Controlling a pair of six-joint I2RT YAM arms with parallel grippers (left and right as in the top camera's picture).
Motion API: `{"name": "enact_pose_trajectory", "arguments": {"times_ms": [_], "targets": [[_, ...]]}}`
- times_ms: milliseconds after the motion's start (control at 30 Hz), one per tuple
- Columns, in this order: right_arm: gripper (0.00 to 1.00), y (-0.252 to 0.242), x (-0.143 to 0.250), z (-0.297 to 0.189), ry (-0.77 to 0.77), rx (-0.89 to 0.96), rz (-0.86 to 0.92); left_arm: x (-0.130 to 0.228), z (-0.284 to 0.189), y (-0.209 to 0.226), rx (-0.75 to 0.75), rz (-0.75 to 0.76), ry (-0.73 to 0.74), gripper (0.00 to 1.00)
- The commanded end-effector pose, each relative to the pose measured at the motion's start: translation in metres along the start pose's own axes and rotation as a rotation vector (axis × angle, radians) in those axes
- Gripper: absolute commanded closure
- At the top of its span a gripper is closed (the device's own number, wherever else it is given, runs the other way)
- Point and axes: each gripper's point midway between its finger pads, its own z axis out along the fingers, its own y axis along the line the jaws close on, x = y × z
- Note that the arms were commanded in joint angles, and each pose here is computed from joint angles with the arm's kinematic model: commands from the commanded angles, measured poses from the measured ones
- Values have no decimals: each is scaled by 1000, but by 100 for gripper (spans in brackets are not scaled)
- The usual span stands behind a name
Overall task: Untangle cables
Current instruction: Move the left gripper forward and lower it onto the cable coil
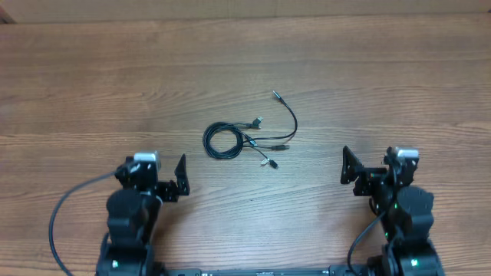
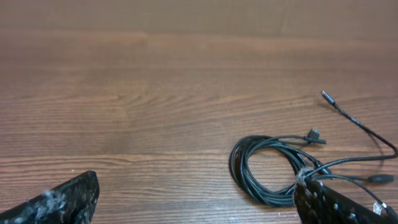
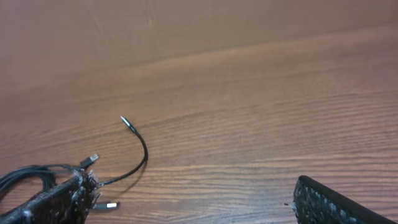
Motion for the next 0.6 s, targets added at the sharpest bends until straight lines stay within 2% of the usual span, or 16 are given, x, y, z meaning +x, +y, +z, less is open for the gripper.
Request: {"name": "enact_pose_trajectory", "arguments": {"times_ms": [0, 100, 233, 333, 467, 567], "targets": [[0, 6, -22, 5, 37, 2, -4, -26, 11, -8, 39, -17, 41, 0], [0, 6, -21, 12, 127, 21, -5, -41, 22, -11, 50, -6, 90, 0], [0, 6, -21, 19, 230, 42, -7, -66, 38, -13, 54, 84, 142, 0], [0, 6, -20, 23, 346, 66, -8, -79, 48, -15, 60, 81, 261, 0], [0, 7, -24, 26, 413, 77, -9, -74, 48, -15, 46, 14, 402, 1], [0, 12, -29, 25, 441, 60, -4, -62, 41, -17, 22, -135, 498, 0]]}}
